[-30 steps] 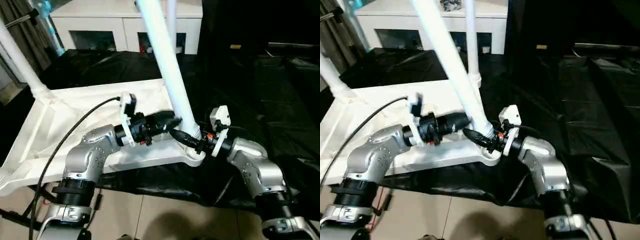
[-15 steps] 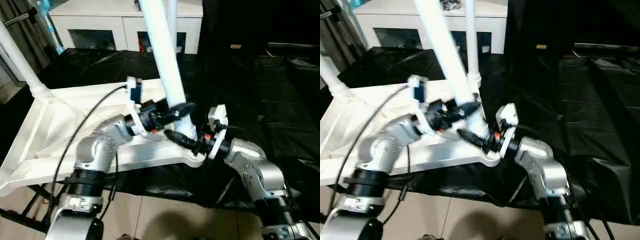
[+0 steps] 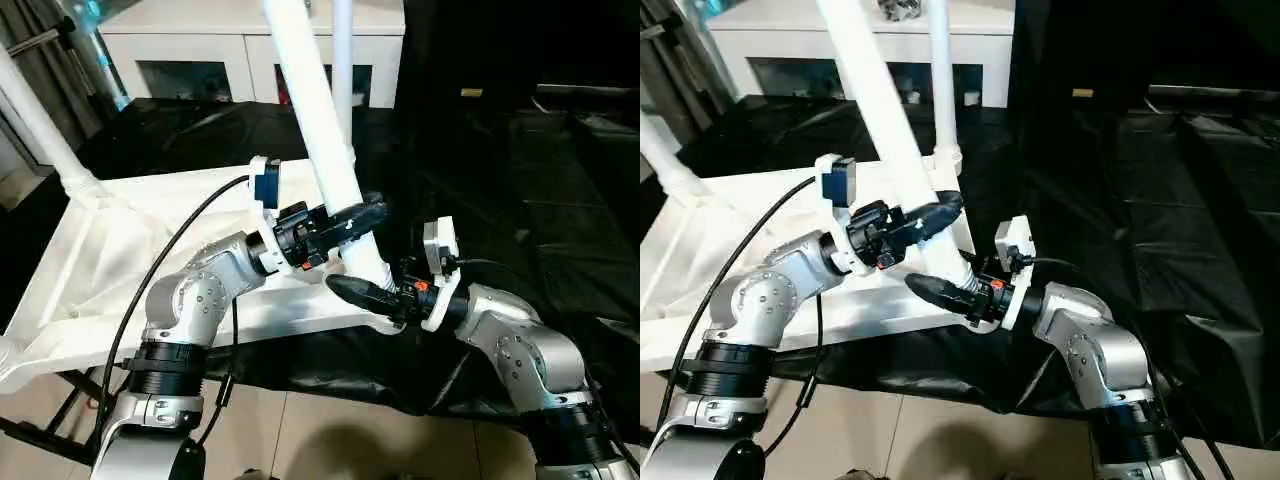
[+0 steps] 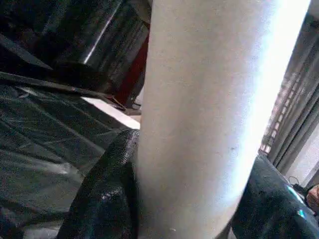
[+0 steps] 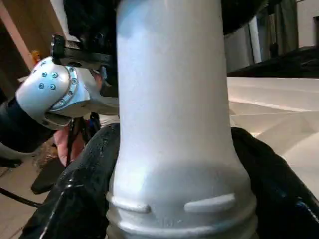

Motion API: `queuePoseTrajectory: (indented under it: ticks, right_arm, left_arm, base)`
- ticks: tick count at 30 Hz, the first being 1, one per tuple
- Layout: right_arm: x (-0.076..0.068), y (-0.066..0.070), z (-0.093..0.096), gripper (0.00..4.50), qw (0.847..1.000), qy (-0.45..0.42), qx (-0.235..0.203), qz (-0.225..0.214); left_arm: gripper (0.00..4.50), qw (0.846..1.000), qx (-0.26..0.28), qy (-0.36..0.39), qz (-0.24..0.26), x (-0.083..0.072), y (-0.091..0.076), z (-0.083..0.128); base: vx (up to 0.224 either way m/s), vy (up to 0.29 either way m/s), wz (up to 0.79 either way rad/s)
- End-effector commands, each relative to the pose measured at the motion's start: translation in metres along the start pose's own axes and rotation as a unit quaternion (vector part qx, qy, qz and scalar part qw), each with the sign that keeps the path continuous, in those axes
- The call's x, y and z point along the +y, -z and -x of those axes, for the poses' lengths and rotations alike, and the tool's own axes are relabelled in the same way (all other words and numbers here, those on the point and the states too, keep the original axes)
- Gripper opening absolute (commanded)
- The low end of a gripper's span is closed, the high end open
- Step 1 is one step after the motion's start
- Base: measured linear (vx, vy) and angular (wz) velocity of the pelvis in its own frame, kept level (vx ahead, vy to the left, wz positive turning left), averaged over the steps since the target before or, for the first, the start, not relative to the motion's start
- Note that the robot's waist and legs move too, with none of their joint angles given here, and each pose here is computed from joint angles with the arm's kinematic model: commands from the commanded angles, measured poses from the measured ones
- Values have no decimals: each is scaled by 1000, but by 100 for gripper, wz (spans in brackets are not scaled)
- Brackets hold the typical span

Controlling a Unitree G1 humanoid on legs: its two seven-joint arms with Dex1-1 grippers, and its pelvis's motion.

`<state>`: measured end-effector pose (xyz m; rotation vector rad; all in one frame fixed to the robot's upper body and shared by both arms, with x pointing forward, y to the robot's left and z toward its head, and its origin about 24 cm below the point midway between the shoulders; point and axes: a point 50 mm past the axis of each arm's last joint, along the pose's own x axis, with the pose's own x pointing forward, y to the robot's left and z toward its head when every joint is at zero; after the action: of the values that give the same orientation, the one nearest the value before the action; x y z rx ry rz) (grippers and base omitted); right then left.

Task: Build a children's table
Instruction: Insert table leg to table base

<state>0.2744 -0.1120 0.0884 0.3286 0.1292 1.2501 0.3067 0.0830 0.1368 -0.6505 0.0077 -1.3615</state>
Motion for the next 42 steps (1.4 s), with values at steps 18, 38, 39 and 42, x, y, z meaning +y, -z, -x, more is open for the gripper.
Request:
queuePoseTrajectory:
  ticks: [18, 38, 39, 42]
  right_arm:
    - [-12, -18, -3, 403, 994, 86, 20, 59]
    - [-19, -14, -13, 284, 984, 107, 94, 106]
    - [-19, -14, -13, 282, 984, 106, 94, 105]
    - [-20, -14, -13, 275, 984, 106, 94, 105]
  left_arm:
    - [199, 978, 68, -124, -152, 6, -10, -20]
    - [199, 966, 101, -143, -193, -5, 2, -17]
    - [199, 966, 100, -141, -193, -5, 2, -18]
    - [199, 968, 97, -135, -189, -6, 1, -21]
  base:
    - [0, 0, 0]
    - [0, 0, 0]
    - [0, 0, 0]
    - [0, 0, 0]
